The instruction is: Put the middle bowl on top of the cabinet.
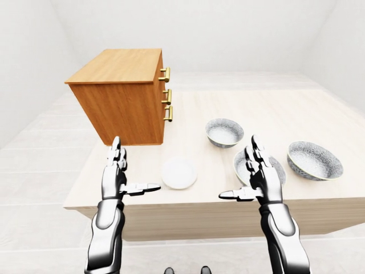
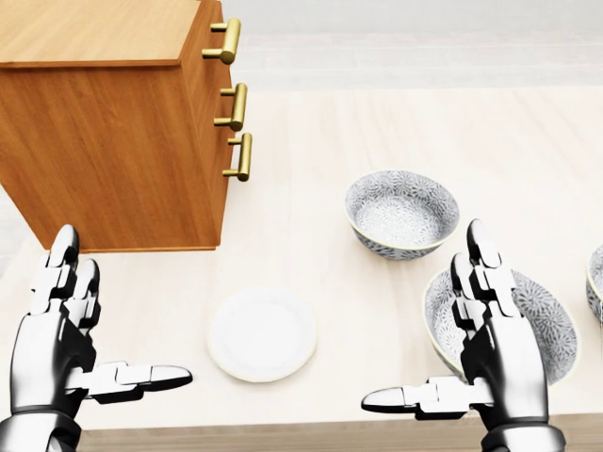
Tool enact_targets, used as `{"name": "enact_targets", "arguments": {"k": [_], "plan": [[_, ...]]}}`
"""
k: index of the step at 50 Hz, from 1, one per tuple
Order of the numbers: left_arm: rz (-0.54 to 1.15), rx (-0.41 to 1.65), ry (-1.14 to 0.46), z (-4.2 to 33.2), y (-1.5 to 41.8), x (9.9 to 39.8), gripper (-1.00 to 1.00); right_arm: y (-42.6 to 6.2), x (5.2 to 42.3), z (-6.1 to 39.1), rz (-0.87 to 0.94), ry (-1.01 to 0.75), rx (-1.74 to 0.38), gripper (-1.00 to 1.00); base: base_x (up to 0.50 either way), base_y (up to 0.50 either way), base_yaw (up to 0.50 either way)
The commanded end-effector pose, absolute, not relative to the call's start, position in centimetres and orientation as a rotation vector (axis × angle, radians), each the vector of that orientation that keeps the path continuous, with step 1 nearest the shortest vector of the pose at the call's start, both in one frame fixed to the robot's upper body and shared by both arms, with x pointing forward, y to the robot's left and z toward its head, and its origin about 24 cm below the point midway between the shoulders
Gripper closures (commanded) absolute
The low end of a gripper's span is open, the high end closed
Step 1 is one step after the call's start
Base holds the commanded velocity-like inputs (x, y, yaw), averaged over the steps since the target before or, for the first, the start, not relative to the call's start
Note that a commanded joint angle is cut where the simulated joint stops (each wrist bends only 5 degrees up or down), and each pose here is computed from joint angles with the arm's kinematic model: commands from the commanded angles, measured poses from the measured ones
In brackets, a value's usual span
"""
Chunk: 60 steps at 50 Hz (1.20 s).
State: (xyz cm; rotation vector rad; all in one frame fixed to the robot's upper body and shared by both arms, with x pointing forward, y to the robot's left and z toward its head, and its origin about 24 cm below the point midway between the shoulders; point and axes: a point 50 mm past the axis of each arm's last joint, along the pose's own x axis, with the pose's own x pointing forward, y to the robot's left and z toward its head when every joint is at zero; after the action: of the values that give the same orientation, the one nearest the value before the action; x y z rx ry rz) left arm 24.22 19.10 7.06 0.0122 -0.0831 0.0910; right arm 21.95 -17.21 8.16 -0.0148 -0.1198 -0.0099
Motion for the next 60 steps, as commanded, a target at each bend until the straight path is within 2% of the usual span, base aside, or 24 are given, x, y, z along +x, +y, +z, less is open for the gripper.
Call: {"name": "enact_targets", "arguments": {"k": [1, 9, 23, 37, 60], "plan": [[0.099, 0.015, -0.097, 7.7, 19.6, 24.1, -1.00, -17.4, 21.5, 9.2, -0.018, -0.164, -0.019, -1.00, 0.00, 0.50, 0.00], [0.095, 0.012, -0.093, 7.6, 19.6, 24.2, -1.00, -17.5, 21.1, 9.6, -0.006, -0.181, -0.017, -1.00, 0.02, 0.42, 0.00], [0.089, 0.021, -0.074, 7.0, 19.4, 24.4, -1.00, -17.7, 21.0, 9.4, 0.001, -0.170, -0.004, -1.00, 0.02, 0.00, 0.00], [0.085, 0.021, -0.076, 6.9, 19.5, 24.0, -1.00, -17.7, 21.0, 9.0, 0.000, -0.156, 0.007, -1.00, 0.43, 0.00, 0.00], [0.078, 0.020, -0.091, 6.2, 19.6, 23.6, -1.00, -17.7, 20.8, 9.1, 0.000, -0.164, 0.027, -1.00, 0.00, 0.00, 0.00]]}}
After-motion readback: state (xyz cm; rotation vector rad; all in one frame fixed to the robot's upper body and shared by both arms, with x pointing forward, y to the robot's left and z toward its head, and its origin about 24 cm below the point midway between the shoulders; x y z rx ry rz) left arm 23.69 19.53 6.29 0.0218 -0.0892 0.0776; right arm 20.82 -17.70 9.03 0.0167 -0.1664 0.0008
